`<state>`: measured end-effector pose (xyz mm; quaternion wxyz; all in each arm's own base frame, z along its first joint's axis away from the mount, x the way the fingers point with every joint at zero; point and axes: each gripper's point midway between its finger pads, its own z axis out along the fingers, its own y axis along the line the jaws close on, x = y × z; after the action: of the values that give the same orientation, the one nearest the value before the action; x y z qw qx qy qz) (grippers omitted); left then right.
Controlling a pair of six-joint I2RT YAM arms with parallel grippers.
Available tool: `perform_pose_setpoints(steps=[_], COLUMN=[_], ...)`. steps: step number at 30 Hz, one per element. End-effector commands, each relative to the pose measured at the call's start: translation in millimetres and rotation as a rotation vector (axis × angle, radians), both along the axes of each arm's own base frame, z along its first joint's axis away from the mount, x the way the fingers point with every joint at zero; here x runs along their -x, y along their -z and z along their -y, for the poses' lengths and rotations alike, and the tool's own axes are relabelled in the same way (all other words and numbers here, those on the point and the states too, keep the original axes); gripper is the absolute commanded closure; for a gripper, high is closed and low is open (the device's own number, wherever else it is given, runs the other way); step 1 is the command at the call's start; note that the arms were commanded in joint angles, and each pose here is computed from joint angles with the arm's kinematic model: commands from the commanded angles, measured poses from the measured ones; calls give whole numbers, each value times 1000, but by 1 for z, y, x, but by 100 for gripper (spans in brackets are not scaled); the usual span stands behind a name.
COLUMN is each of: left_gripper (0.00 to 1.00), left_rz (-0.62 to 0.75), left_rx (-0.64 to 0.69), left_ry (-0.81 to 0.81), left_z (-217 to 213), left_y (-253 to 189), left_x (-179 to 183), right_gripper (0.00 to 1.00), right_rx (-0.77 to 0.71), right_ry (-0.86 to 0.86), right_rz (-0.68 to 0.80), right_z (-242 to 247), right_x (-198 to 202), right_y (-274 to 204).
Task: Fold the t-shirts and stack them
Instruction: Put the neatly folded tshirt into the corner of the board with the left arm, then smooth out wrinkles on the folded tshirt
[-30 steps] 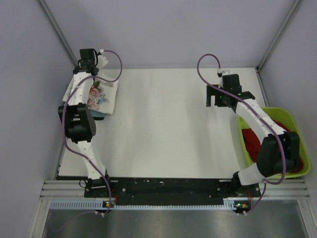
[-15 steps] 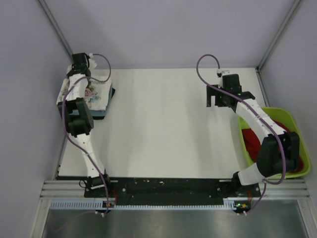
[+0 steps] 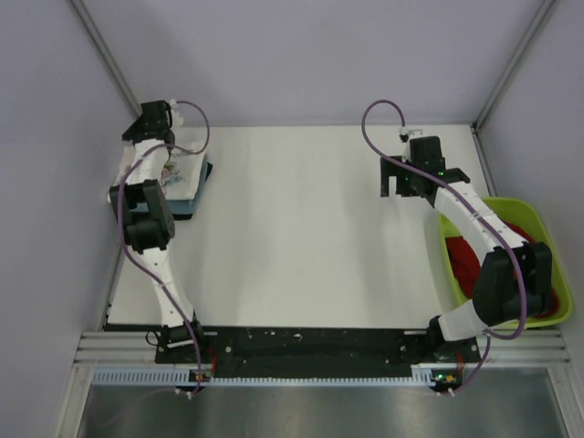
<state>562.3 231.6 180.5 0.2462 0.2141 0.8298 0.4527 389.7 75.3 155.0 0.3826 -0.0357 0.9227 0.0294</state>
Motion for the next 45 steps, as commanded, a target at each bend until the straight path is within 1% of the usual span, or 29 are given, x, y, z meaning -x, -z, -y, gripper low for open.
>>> perform_pose_setpoints(steps=[1,4,6,9,13,18,19,21,23,25,27,32,35,38,40,41,42,43,44,45], left_gripper=[36,38,39,39,39,38,40,47,58,66,68,64,60,57,53,50,43,42,35,32], left_rz=[58,2,-86,-175,-210,-221,-224,-237,-251,-273,-296,-342,-302,-259,-218,-190,-150,-123,-70,11], left_rx=[80,191,271,374,393,350,346,344,339,344,366,438,542,616,641,656,680,709,744,770], left_ry=[92,178,218,229,195,146,144,142,130,130,139,159,214,291,355,389,412,418,415,411], left_z=[68,120,153,184,193,183,183,183,181,182,185,196,217,246,264,274,281,286,290,292], left_y=[-36,-16,5,29,52,73,76,84,88,92,96,99,79,61,50,48,42,43,40,32], left_x=[20,42,61,89,107,108,106,104,106,111,119,135,141,158,171,174,176,180,181,178], right_gripper=[1,1,1,1,1,1,1,1,1,1,1,1,1,1,1,1,1,1,1,1], right_rx=[-11,-18,-31,-48,-63,-72,-70,-68,-64,-63,-63,-72,-74,-69,-65,-67,-70,-76,-86,-94], right_ry=[-18,-17,-23,-28,-32,-38,-40,-38,-37,-35,-36,-39,-38,-29,-14,-7,-5,-4,-1,-4], right_rz=[58,57,59,65,70,65,65,71,71,73,72,70,74,77,83,83,93,98,114,125], right_z=[-3,-4,-6,-9,-11,-13,-13,-12,-12,-11,-11,-13,-13,-11,-8,-7,-8,-8,-8,-9], right_x=[0,1,2,3,4,5,5,5,6,6,5,5,5,6,7,9,10,11,11,13], right_y=[-20,-20,-22,-24,-27,-25,-25,-26,-26,-27,-26,-25,-26,-26,-26,-24,-25,-23,-24,-23])
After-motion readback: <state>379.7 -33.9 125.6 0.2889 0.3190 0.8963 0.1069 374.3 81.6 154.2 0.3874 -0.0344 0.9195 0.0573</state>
